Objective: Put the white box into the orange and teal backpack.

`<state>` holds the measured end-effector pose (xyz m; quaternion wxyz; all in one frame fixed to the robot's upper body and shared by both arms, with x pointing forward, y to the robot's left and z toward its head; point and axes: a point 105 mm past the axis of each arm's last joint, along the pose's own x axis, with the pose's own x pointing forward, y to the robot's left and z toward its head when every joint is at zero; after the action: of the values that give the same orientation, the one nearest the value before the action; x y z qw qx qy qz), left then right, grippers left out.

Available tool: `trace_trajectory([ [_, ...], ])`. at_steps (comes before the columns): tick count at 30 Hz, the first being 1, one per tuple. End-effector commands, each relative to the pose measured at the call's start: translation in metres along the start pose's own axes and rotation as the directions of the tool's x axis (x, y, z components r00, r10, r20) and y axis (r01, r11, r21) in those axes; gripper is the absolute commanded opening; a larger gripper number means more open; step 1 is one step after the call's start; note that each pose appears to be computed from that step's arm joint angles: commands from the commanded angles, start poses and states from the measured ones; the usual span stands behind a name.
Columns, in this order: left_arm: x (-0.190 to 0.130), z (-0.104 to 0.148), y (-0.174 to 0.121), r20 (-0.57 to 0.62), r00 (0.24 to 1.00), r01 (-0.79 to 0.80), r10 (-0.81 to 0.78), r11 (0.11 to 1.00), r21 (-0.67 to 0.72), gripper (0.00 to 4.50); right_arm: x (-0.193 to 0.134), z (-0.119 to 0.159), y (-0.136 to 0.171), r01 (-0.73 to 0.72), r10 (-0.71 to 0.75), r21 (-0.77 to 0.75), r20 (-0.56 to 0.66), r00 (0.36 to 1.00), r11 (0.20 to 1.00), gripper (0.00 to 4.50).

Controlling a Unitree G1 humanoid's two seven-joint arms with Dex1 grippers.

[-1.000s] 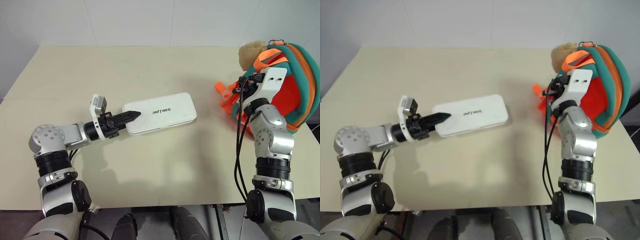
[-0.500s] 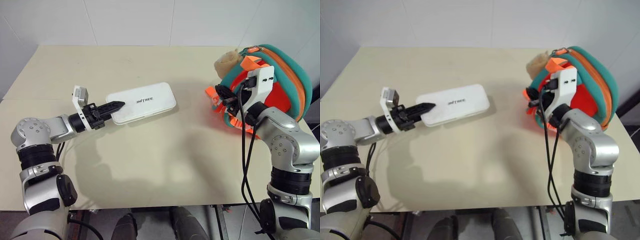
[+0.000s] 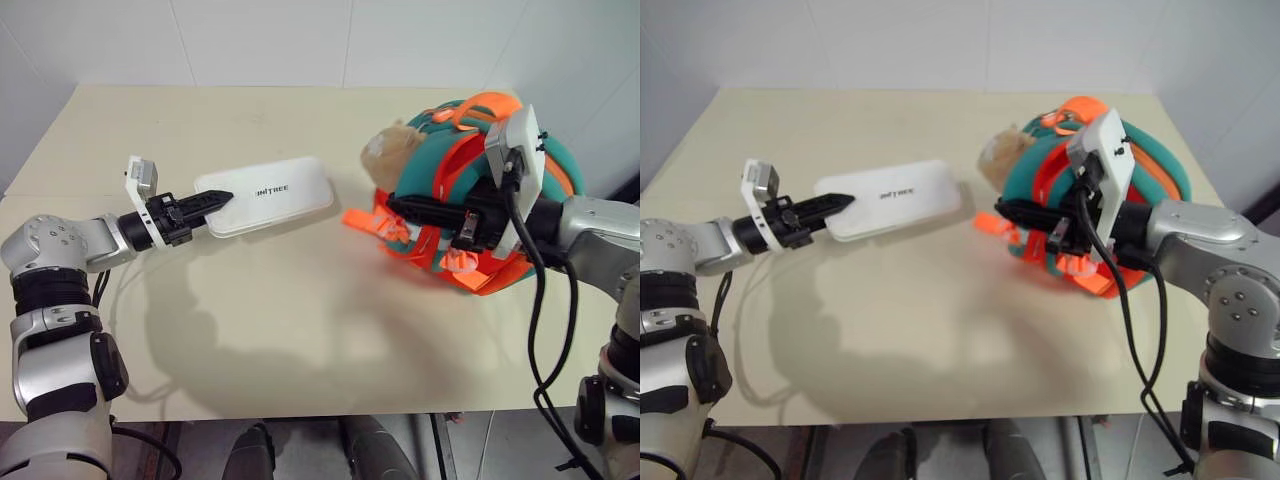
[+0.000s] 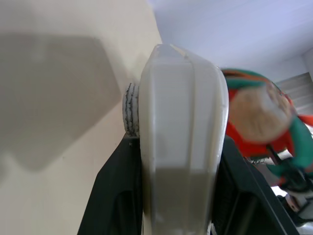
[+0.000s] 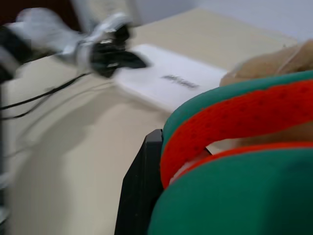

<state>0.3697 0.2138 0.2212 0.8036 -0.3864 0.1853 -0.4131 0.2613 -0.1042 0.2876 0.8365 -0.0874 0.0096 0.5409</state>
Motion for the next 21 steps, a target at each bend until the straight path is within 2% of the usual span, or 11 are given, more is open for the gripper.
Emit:
trace_trajectory([
  [1,-0.005,0.014,-0.012,0.015,0.999,0.028,-0.029,0.997,0.068,1.31,-0.004,0.014,0.029,-0.154,0.153,-0.088,-0.015,0.988,0.984,0.00],
  [6,-0.009,0.019,-0.015,-0.004,1.000,0.024,-0.024,0.993,0.113,1.31,-0.015,0.008,0.049,-0.320,0.308,-0.111,-0.113,0.945,0.941,0.00],
  [9,-0.016,0.022,-0.020,-0.008,0.999,0.032,-0.031,0.988,0.151,1.31,-0.025,-0.006,0.054,-0.396,0.365,-0.129,-0.211,0.907,0.909,0.00],
  [16,-0.030,0.023,-0.035,-0.019,0.995,0.099,-0.098,0.958,0.268,1.31,-0.049,-0.029,0.039,-0.460,0.381,-0.160,-0.363,0.850,0.874,0.00],
  [21,-0.040,0.015,-0.044,-0.046,0.990,0.144,-0.136,0.936,0.322,1.31,-0.054,-0.030,0.023,-0.451,0.348,-0.204,-0.396,0.850,0.869,0.00],
])
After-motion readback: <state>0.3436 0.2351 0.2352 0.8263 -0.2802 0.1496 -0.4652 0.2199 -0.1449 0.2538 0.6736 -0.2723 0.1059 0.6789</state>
